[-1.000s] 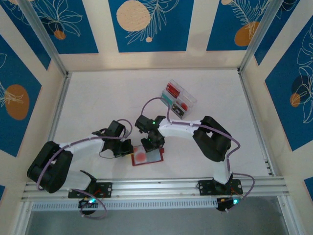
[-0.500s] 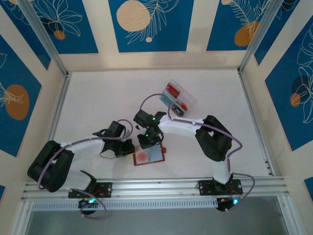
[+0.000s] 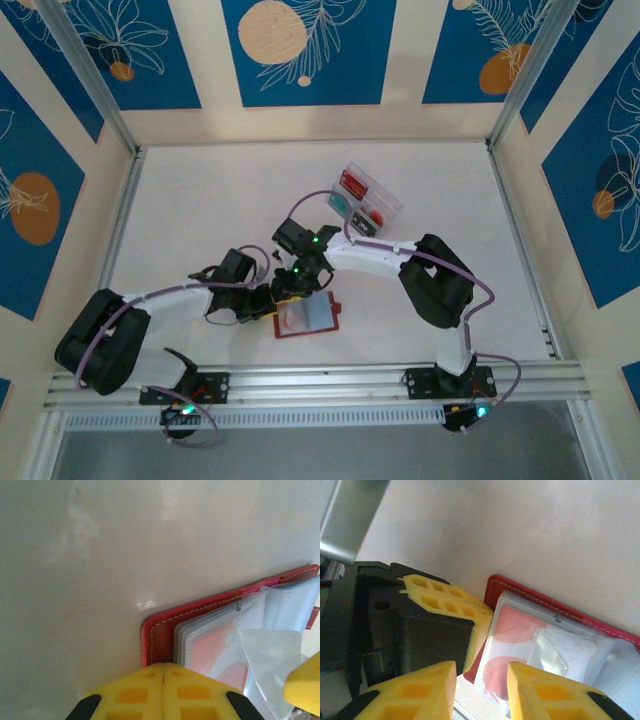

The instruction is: Put the credit cards into the card holder

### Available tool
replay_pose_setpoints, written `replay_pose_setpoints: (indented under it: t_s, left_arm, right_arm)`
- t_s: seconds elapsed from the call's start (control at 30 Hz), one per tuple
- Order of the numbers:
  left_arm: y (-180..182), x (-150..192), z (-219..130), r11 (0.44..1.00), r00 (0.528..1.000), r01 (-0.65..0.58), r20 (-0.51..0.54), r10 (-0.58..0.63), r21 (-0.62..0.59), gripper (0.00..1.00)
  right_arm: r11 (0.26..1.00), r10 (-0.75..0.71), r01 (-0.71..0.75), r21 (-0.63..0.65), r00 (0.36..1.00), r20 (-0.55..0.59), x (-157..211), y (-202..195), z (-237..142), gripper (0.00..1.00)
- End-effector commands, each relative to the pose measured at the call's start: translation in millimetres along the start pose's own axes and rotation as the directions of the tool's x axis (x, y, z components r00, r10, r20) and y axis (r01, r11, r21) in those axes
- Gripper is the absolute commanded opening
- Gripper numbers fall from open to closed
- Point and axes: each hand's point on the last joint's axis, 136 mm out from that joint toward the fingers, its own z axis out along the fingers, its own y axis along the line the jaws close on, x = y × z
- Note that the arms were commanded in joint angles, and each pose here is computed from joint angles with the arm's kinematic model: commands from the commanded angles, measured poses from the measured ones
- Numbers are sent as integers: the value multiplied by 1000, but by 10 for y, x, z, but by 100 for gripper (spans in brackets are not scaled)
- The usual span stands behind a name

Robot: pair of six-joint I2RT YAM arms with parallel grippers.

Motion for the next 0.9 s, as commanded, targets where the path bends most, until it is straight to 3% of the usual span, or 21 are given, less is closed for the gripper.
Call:
replay_pose_setpoints:
  t_s: [0.0, 0.17, 0.4, 0.5, 0.57, 0.63, 0.73, 0.87]
  left_arm:
    - [105, 170, 9, 999, 998, 39, -52, -41, -28, 6]
    - [134, 130, -104, 995, 995, 95, -24, -95, 4, 8]
    - [165, 75, -276, 993, 993, 116, 17, -117, 15, 11]
    - [155, 42, -372, 993, 993, 112, 34, -113, 22, 11]
    - [74, -12, -486, 998, 996, 64, 57, -65, 18, 12]
    - [-41, -65, -604, 1000, 997, 6, 72, -7, 15, 12]
    - [-131, -133, -709, 999, 996, -39, 86, 38, 0, 13]
    - [-297, -159, -690, 997, 995, -73, 78, 70, 32, 13]
  right_arm:
    - [985, -54, 55, -163, 998, 13, -33, 422, -153, 36]
    - [962, -115, 123, -244, 992, 48, -70, 700, -441, 42]
    - [961, -145, 161, -223, 986, 85, -151, 792, -616, 43]
    - [979, -133, 150, -141, 983, 126, -201, 620, -700, 41]
    - [993, -83, 94, -76, 988, 132, -244, 354, -749, 33]
    - [999, -54, 54, -1, 992, 118, -225, 108, -726, 18]
    - [999, -48, 47, 7, 997, 63, -83, 19, -561, 1]
    - [999, -32, 31, 20, 998, 50, 5, -69, -451, 0]
